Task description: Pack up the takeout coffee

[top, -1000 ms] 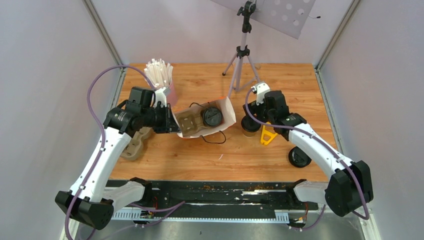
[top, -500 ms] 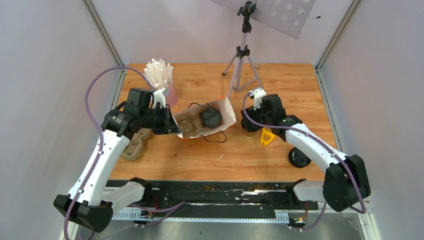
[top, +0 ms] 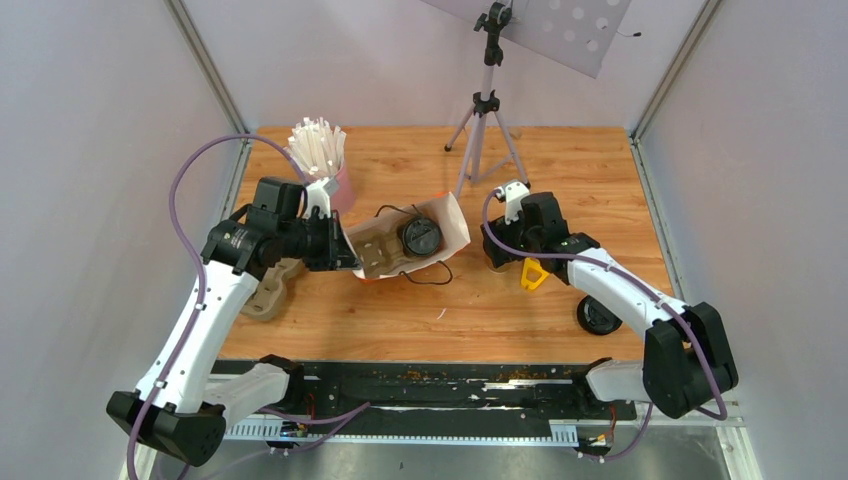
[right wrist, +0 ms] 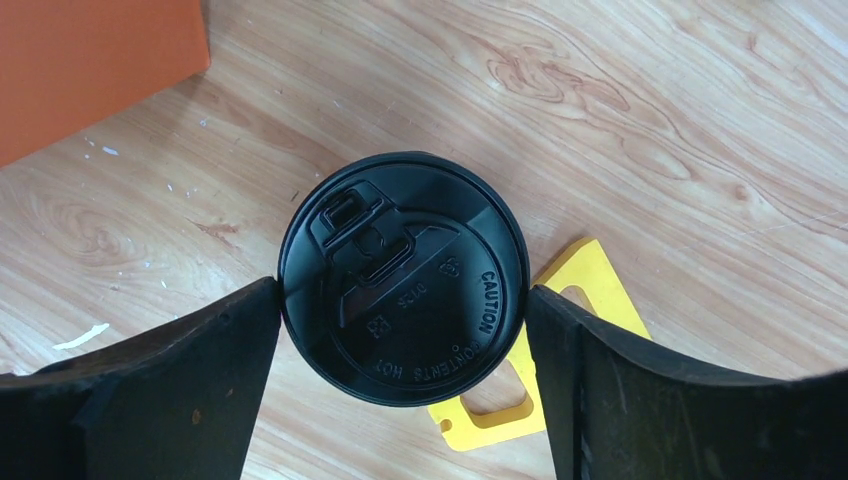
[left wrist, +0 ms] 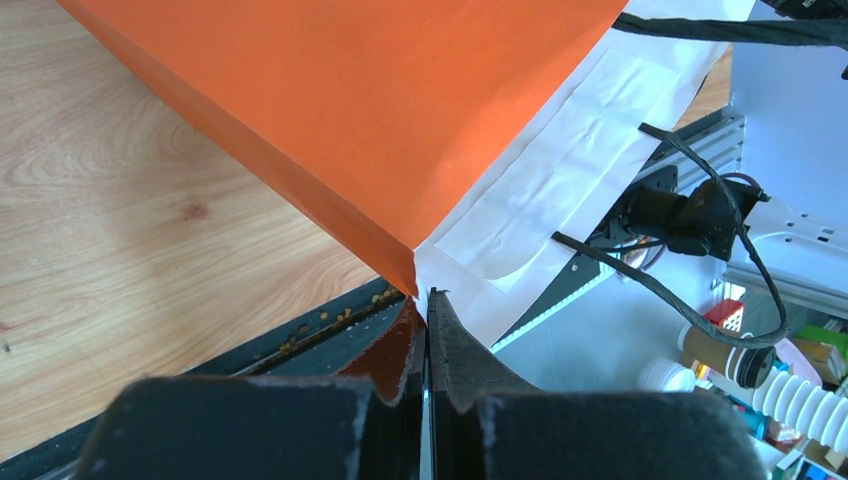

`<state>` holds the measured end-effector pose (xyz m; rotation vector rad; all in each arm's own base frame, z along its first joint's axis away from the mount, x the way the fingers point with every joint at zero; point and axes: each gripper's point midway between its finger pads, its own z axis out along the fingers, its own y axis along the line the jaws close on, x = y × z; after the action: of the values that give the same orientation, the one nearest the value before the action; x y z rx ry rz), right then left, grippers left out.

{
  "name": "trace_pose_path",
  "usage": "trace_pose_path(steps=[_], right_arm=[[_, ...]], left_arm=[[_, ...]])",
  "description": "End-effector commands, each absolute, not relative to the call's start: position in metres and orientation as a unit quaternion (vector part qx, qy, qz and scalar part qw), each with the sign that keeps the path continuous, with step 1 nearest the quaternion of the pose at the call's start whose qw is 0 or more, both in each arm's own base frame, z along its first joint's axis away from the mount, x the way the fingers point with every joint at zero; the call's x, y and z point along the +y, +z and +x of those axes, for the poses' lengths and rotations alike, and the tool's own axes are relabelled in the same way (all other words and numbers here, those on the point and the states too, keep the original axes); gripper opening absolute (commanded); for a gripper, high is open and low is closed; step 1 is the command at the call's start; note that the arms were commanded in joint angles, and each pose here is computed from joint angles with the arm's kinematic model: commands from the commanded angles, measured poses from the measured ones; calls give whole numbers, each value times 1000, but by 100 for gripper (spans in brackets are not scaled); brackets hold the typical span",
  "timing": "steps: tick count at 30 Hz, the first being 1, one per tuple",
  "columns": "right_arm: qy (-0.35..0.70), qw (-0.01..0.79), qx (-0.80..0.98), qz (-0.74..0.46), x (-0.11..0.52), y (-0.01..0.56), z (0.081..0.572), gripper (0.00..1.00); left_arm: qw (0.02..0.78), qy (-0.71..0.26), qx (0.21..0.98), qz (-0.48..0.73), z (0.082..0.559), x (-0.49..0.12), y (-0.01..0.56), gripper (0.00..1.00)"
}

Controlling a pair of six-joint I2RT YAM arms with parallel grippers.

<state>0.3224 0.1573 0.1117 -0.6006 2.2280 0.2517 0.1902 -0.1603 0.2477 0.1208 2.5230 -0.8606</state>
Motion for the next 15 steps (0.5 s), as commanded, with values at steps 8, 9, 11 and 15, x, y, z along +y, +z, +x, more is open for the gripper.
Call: trace_pose_path(steps=[8,9,11,15], right_arm=[[103,427,867,-235,161,125,331,94],[103,429,866,-236,161,127,331,94],[102,430,865,-237,162,129,332,95],[105,431,863,-241,165,131,333,90]], left_arm=[[247,-320,913,53,187,-160,255,5],[247,-320,913,53,187,-160,255,5],[247,-321,913,53,187,-160,255,5],[246,-322,913,53,186,-160,255,5]])
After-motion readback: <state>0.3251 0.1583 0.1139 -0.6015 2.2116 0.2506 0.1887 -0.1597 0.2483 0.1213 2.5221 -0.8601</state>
